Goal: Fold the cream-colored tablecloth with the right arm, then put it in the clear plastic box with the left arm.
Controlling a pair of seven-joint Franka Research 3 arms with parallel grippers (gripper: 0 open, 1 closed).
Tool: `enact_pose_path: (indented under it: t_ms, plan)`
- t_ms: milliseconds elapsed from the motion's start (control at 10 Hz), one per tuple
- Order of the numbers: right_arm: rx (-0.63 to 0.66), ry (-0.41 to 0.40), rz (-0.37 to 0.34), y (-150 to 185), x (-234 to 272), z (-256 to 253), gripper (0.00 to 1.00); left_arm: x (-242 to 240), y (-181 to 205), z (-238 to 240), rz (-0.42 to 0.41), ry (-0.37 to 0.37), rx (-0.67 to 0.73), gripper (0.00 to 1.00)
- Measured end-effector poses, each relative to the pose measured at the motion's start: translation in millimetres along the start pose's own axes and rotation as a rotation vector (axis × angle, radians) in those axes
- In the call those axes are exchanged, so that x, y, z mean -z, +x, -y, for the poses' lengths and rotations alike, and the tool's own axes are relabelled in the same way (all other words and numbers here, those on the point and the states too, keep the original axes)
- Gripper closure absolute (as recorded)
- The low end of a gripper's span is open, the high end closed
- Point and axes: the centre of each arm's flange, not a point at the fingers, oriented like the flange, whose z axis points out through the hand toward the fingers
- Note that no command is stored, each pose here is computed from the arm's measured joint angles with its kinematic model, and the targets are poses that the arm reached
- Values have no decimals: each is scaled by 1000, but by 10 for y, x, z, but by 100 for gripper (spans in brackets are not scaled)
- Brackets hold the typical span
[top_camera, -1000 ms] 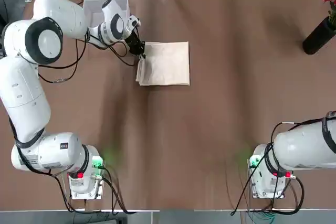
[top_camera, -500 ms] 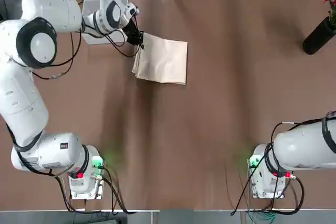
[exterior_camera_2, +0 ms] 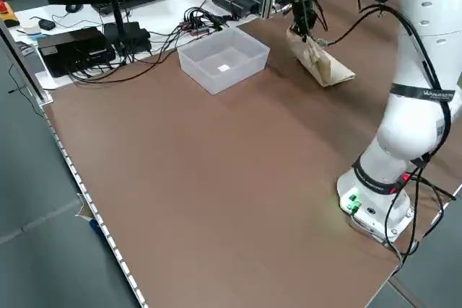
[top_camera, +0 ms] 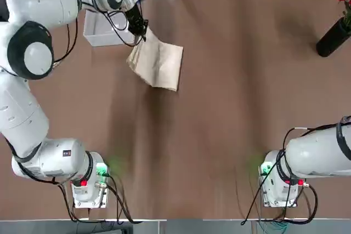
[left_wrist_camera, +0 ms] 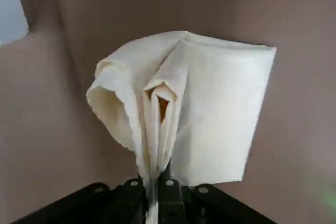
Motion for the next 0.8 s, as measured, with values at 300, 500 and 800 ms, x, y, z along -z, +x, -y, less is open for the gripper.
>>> enact_pose_path:
  t_ms: [300,500,800]
  plan:
    - [-3,0,1,-1,-2,-7,0,-470,-302,-729,23,98,31,93]
    - [8,0,4,-5,-6,-2,0,-765,-319,-1074,33,106,66,93]
    - [26,1,32,-35,-32,38,0,-947,-83,-1307,-17,44,150,93]
